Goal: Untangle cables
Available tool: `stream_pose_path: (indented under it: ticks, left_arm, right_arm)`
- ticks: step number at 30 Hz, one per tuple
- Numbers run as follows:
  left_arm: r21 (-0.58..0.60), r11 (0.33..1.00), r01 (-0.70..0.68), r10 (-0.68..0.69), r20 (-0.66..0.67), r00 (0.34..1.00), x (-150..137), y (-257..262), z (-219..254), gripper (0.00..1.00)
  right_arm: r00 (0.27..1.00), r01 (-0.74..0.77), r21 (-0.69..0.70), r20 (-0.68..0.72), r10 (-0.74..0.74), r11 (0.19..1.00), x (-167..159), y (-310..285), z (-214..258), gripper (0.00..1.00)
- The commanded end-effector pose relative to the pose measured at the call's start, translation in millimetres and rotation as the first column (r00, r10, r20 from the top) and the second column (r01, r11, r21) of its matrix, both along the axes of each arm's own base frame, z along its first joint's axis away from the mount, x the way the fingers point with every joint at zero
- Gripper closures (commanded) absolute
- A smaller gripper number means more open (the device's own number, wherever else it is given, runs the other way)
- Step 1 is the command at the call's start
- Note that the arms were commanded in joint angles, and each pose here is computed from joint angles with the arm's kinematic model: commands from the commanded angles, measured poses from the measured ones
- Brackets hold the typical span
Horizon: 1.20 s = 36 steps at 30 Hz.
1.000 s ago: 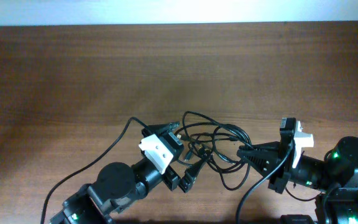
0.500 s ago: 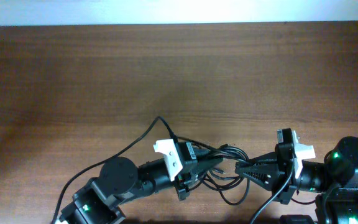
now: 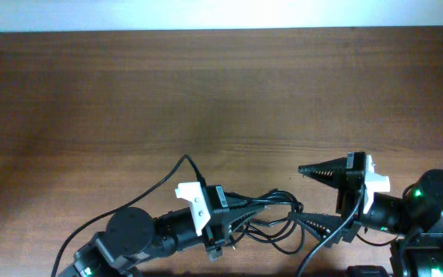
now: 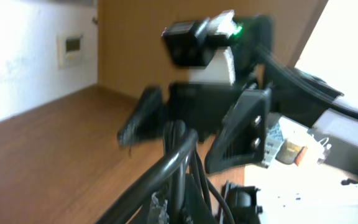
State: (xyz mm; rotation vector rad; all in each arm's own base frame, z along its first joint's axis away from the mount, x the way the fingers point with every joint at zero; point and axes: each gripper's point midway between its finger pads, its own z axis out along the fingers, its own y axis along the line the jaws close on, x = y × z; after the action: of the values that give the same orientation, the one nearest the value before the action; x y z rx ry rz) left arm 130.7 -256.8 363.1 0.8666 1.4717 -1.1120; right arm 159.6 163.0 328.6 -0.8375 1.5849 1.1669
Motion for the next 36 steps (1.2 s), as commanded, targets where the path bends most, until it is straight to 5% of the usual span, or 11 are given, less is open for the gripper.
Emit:
stream_pose_path:
  ticks: [1,5,11,13,15,21,24,25,29,36]
  left_arm:
    - [-0.014,0.994,-0.113,0.110,-0.121,0.987,15.6,9.0,-3.1,1.00]
    - [-0.047,0.991,-0.127,0.114,-0.221,0.969,16.6,9.4,-2.9,1.00]
    - [-0.050,0.992,-0.119,0.105,-0.228,0.968,19.5,3.9,-3.4,1.00]
    - [-0.046,0.992,-0.118,0.103,-0.239,0.966,23.4,-1.6,-6.0,1.00]
    - [-0.056,0.991,-0.118,0.102,-0.231,0.968,27.6,-6.3,-4.0,1.00]
    - [-0.053,0.986,-0.159,0.142,-0.231,0.962,34.4,-3.7,-4.8,1.00]
    - [0.007,0.952,-0.307,0.296,-0.284,0.912,55.5,10.4,-22.7,1.00]
    - [0.016,0.944,-0.331,0.320,-0.296,0.900,58.7,13.0,-25.7,0.92]
    - [0.018,0.944,-0.330,0.321,-0.296,0.900,58.6,13.0,-26.2,0.83]
    - [0.019,0.944,-0.331,0.321,-0.296,0.900,58.6,13.1,-26.4,0.81]
  right_arm:
    - [0.979,0.034,-0.049,0.202,-0.023,0.998,8.1,-2.4,9.2,0.14]
    - [0.929,0.035,-0.107,0.370,0.007,0.994,8.0,-2.3,9.1,0.34]
    - [0.927,-0.022,-0.095,0.370,0.056,0.995,-1.3,0.9,10.9,0.54]
    - [0.926,-0.040,-0.092,0.370,0.071,0.995,-4.1,1.7,11.4,0.69]
    - [0.929,-0.040,-0.091,0.362,0.071,0.995,-4.2,1.7,10.5,0.96]
    - [0.931,-0.020,-0.095,0.362,0.054,0.995,-1.0,0.7,9.9,0.96]
    - [0.954,0.153,-0.102,0.276,-0.120,0.983,26.9,-10.9,4.1,0.96]
    - [0.951,0.227,-0.103,0.238,-0.198,0.968,38.3,-17.5,1.8,0.96]
    - [0.908,0.407,-0.125,0.169,-0.384,0.905,63.7,-37.7,-6.7,0.96]
    - [0.924,0.374,-0.130,0.140,-0.357,0.918,58.5,-34.1,-11.0,0.96]
